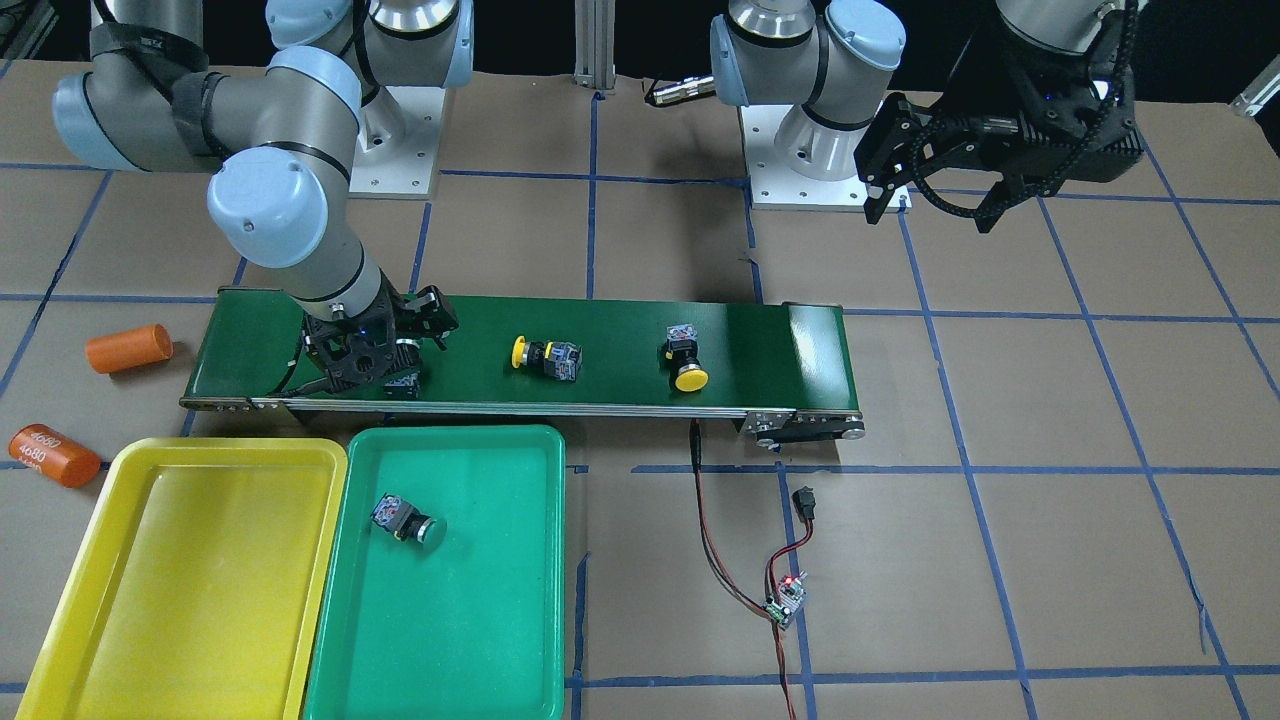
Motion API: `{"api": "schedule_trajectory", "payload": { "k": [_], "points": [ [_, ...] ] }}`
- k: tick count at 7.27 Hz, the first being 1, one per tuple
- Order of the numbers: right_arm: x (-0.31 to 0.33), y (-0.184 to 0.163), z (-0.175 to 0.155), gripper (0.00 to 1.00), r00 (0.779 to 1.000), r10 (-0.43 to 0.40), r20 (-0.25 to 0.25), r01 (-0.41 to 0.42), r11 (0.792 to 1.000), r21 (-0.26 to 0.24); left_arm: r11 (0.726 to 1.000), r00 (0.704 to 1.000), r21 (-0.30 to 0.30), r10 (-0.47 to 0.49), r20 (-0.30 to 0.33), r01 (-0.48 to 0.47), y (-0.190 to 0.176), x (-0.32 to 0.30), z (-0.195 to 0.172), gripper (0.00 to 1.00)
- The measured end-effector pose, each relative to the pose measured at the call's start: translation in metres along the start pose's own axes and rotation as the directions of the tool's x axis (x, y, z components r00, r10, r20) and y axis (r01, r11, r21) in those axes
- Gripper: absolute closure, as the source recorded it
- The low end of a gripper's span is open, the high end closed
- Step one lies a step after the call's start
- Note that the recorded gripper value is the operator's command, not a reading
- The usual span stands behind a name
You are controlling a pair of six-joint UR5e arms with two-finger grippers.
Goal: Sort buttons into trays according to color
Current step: 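Carry the green-capped button into the green tray with the right gripper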
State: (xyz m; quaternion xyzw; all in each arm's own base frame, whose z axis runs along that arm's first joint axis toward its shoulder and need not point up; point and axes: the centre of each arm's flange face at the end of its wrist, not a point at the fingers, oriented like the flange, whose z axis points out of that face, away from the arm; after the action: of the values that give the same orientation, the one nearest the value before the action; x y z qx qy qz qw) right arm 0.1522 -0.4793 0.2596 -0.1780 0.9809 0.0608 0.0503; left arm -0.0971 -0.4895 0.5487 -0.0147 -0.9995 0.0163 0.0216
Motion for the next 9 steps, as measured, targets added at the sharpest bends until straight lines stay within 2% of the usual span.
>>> {"api": "schedule_trajectory", "payload": {
  "k": [2, 3, 5, 7, 9],
  "points": [
    [0.0, 0.006, 0.012, 0.9, 1.0, -0.009, 0.002, 0.009, 1.0, -0.001, 1.0, 1.0, 0.002, 0.0, 0.001, 0.0, 0.001, 0.0, -0.001, 0.0],
    [0.001, 0.006, 0.013, 1.0, 1.0, -0.021, -0.003, 0.021, 1.0, 0.0, 1.0, 1.0, 0.001, -0.001, 0.001, 0.001, 0.002, 0.0, -0.001, 0.0],
    [0.003, 0.003, 0.01, 1.0, 0.999, -0.036, -0.02, 0.036, 0.999, 0.019, 1.0, 1.0, -0.017, -0.005, -0.003, 0.005, 0.003, -0.001, 0.0, 0.0],
    [0.005, -0.009, -0.006, 1.0, 0.998, -0.041, -0.04, 0.044, 0.997, 0.061, 1.0, 1.0, -0.026, -0.007, -0.004, 0.007, 0.004, -0.002, 0.001, 0.0],
    [0.014, -0.058, -0.028, 0.98, 0.994, -0.092, -0.056, 0.097, 0.989, 0.107, 1.0, 1.0, -0.027, -0.007, -0.004, 0.007, 0.004, -0.002, 0.001, 0.0]
  ]
}}
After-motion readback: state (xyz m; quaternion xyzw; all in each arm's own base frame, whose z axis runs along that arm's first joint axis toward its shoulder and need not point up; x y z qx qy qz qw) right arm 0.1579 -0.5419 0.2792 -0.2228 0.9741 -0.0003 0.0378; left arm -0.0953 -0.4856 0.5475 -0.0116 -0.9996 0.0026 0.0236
